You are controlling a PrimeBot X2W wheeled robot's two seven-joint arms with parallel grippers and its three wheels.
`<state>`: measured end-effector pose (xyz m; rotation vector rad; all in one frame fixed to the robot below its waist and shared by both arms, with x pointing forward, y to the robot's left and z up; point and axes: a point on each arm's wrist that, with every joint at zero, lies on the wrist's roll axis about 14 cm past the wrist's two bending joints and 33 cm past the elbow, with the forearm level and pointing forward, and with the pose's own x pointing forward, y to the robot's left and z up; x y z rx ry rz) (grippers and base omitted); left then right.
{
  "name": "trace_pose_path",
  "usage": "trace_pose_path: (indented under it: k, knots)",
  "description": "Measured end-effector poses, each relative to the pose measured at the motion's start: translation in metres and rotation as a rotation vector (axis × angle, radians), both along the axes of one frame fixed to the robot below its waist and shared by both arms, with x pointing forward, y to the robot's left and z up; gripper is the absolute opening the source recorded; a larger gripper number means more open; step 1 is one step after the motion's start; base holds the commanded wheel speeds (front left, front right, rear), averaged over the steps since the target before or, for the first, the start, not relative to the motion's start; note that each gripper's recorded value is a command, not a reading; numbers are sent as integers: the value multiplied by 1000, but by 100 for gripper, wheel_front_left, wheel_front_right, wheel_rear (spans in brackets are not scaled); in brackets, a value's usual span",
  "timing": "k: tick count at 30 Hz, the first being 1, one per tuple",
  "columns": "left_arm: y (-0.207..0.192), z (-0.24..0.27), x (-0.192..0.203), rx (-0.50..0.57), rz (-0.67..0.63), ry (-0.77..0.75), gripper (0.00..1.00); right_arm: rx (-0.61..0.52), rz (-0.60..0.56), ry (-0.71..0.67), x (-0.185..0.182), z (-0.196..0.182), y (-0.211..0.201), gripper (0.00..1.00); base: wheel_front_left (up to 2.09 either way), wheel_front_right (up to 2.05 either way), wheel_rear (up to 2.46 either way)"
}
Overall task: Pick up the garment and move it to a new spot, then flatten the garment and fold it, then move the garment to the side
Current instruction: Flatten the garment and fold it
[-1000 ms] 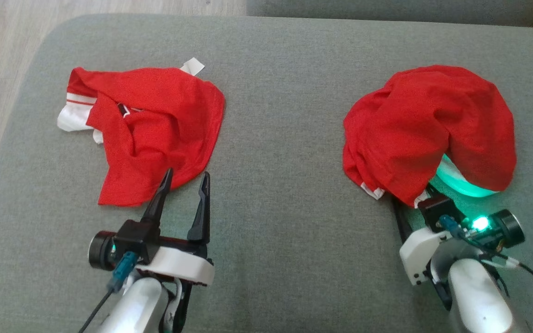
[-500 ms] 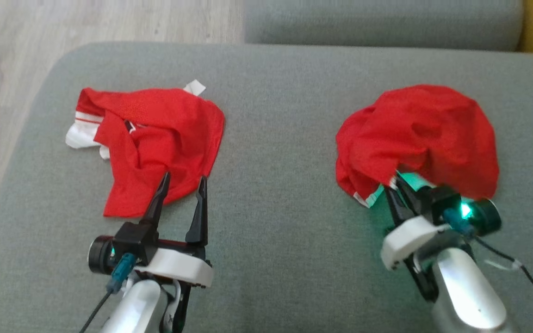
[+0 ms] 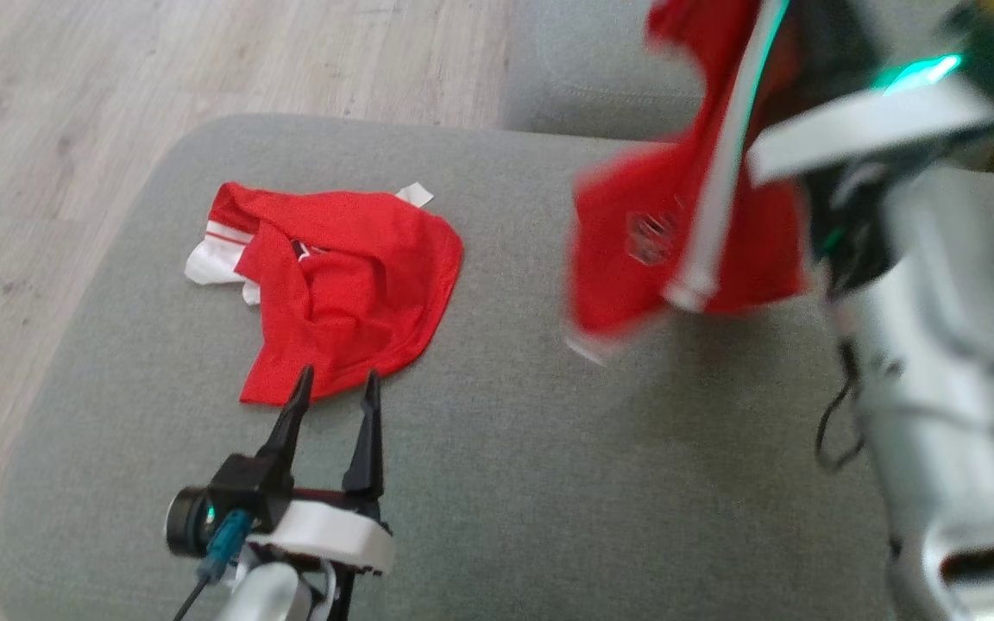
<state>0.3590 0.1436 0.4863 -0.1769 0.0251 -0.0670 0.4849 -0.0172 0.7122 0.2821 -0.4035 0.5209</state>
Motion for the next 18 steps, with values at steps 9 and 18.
trace_pose_path:
  k: [9,18]
  knots:
    - [-16,-4,0,6,-50,6,100,175,-309,119,18,-21,-129,0,0,0,0]
    - [-48,-14,14,24,-161,32,100,-23,-650,764,-90,-281,-241,100,0,0,0]
